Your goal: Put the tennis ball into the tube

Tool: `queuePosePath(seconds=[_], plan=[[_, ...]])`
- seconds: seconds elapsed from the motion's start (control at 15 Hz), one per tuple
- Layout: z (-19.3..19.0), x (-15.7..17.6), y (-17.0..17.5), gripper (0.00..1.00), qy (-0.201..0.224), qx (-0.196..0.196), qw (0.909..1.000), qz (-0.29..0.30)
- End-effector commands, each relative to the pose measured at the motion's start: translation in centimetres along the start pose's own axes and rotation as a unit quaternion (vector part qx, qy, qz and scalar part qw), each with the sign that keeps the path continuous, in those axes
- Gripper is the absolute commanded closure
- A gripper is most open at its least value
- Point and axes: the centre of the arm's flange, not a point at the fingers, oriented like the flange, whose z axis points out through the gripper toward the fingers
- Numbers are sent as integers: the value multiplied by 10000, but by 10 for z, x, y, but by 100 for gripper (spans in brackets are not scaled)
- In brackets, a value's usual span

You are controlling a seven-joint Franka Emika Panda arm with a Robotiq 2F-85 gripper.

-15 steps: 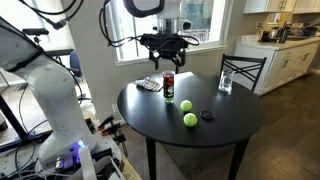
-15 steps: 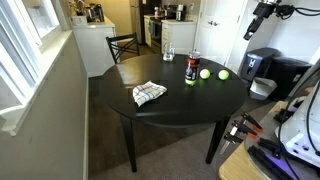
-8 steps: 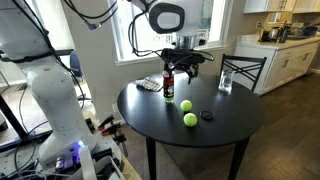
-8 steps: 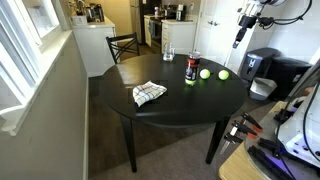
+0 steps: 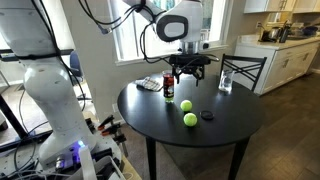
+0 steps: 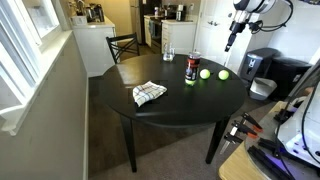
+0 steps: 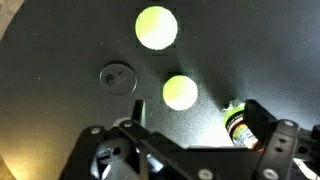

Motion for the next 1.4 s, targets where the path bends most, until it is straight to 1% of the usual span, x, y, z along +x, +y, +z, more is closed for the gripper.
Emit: queuePosePath(seconds=[0.0, 0.27, 0.47, 0.53, 1.07, 1.33], plan=[[25, 20, 4, 0, -56, 18, 9996, -269], [49, 44, -11, 0, -237, 99, 9975, -658], [47, 53, -22, 0, -294, 75, 9949, -960], [51, 53, -26, 0, -331, 176, 9969, -694], [51, 55, -27, 0, -329, 183, 9968, -708], [67, 51, -12, 0, -384, 196, 9964, -725]])
